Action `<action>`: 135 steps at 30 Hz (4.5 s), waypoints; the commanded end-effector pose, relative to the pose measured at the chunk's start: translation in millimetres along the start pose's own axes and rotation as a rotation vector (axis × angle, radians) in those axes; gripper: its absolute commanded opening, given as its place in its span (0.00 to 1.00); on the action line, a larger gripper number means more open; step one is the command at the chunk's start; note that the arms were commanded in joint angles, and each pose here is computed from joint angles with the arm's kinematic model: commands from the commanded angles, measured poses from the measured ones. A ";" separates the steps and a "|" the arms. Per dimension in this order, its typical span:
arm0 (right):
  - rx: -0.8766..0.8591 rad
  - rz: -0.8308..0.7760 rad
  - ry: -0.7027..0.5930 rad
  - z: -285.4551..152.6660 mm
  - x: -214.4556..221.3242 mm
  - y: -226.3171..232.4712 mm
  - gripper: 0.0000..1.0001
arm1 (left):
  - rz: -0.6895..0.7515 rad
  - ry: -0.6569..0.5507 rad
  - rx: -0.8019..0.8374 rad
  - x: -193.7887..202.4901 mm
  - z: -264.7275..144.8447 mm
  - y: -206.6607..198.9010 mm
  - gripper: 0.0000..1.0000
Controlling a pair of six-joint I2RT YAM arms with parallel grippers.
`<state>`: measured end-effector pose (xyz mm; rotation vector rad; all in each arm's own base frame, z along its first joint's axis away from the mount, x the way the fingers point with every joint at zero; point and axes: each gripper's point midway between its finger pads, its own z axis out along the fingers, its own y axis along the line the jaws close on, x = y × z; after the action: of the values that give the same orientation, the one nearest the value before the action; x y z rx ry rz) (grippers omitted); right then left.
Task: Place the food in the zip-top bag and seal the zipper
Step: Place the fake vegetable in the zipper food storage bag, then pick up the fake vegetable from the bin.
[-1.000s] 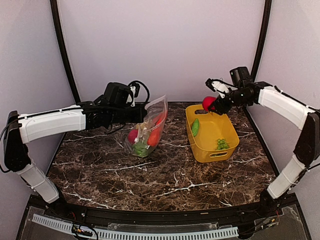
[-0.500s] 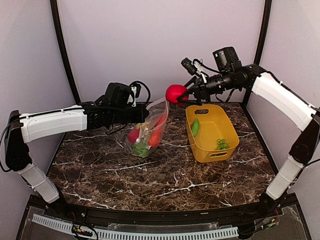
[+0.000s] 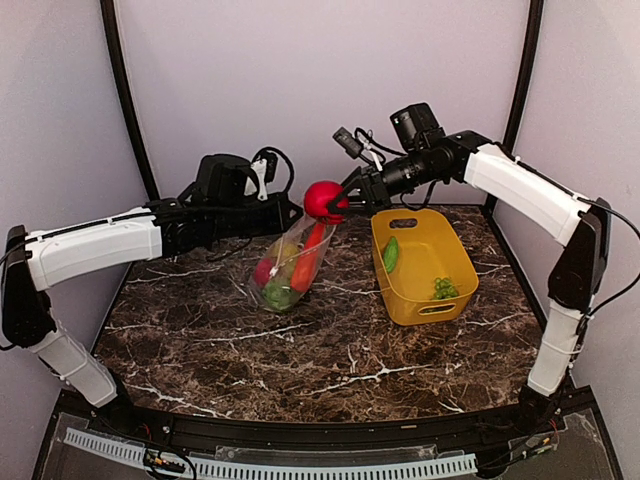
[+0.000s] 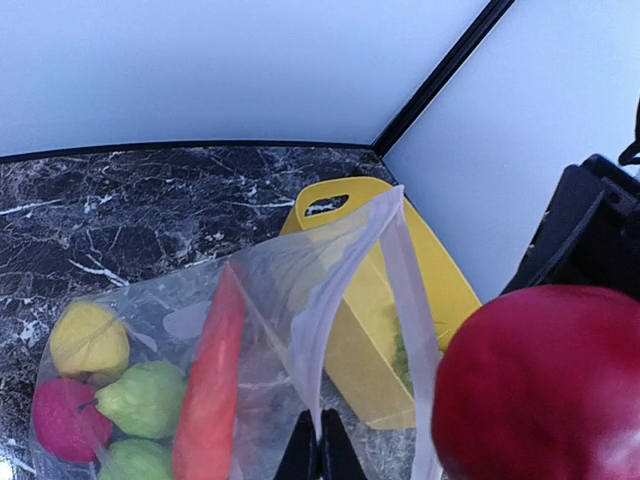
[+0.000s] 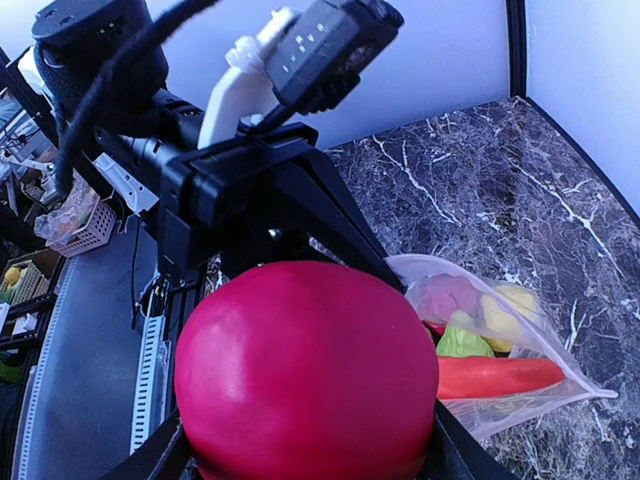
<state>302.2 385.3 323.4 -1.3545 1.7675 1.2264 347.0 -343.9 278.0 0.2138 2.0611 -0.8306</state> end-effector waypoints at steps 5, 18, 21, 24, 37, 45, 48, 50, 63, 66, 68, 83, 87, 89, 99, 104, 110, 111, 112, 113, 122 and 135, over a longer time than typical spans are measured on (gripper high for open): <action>0.035 0.063 0.038 15.8 12.4 -15.8 0.50 | -0.041 -0.127 0.114 -45.3 -29.6 -29.4 0.01; 0.099 0.026 0.189 53.6 42.5 -15.7 0.57 | -0.066 -0.133 0.105 -39.4 -27.0 -23.1 0.01; 0.086 0.023 0.172 54.1 32.7 -9.3 0.70 | -0.064 -0.133 0.098 -38.5 -25.3 -21.6 0.01; 0.066 0.010 0.146 48.1 17.7 0.3 0.78 | -0.056 -0.132 0.080 -37.4 -24.5 -18.2 0.01; 0.215 0.004 0.049 -17.9 -16.0 -19.8 0.88 | -0.077 -0.118 0.039 -31.3 -18.3 -1.3 0.01; 0.544 0.204 0.002 -114.2 26.1 -123.4 0.81 | 0.009 -0.235 -0.038 -60.8 -42.9 7.4 0.01; 0.612 0.375 0.019 -129.0 70.4 -155.9 0.81 | 0.009 -0.139 -0.006 -40.2 -27.4 9.0 0.01; 0.585 0.491 0.009 -127.5 97.4 -163.0 0.80 | -0.036 -0.127 0.100 -29.3 -19.8 -3.3 0.01; 0.509 0.906 -0.019 -84.5 179.6 -192.0 0.67 | -0.100 -0.124 0.087 -24.8 -13.6 3.2 0.01; 0.548 0.973 -0.007 -82.2 190.0 -206.4 0.66 | -0.103 -0.131 0.059 -24.7 -13.9 8.6 0.01; 0.561 0.999 -0.005 -80.2 193.2 -213.7 0.64 | -0.102 -0.128 0.046 -22.7 -14.4 11.8 0.01; 0.752 1.107 0.080 -68.4 221.7 -258.9 0.57 | -0.074 -0.118 0.001 -20.3 -11.2 19.5 0.01; 0.783 1.127 0.107 -61.7 229.3 -260.7 0.55 | -0.074 -0.120 -0.006 -19.5 -12.2 21.4 0.01; 0.780 1.131 0.114 -57.4 230.5 -262.0 0.55 | -0.074 -0.119 -0.009 -18.8 -12.3 22.4 0.01; 0.869 1.174 0.162 -52.7 248.0 -271.6 0.47 | -0.068 -0.118 -0.025 -17.6 -17.2 25.5 0.01; 0.902 1.184 0.190 -47.1 254.2 -267.6 0.48 | -0.071 -0.119 -0.027 -17.2 -18.5 26.2 0.01; 0.953 1.210 0.227 -40.4 259.1 -244.4 0.52 | -0.073 -0.122 -0.033 -16.6 -21.7 27.9 0.01; 0.959 1.206 0.223 -40.0 255.6 -239.1 0.51 | -0.073 -0.124 -0.034 -17.0 -22.7 28.0 0.01; 0.968 1.203 0.229 -39.1 255.7 -235.7 0.51 | -0.073 -0.125 -0.040 -16.3 -22.8 29.4 0.01; 0.978 1.199 0.234 -37.2 256.1 -233.4 0.50 | -0.074 -0.126 -0.042 -16.1 -23.2 30.0 0.01; 1.060 1.223 0.293 -35.8 283.0 -243.6 0.43 | -0.078 -0.117 -0.044 -13.1 -23.6 31.3 0.01; 1.076 1.099 0.119 -83.4 211.7 -229.7 0.24 | -0.069 -0.123 -0.036 -18.4 -23.7 27.3 0.01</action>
<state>456.1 228.8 46.2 0.2370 2.8416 0.3313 356.6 -310.4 274.8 0.0635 2.0015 -0.8248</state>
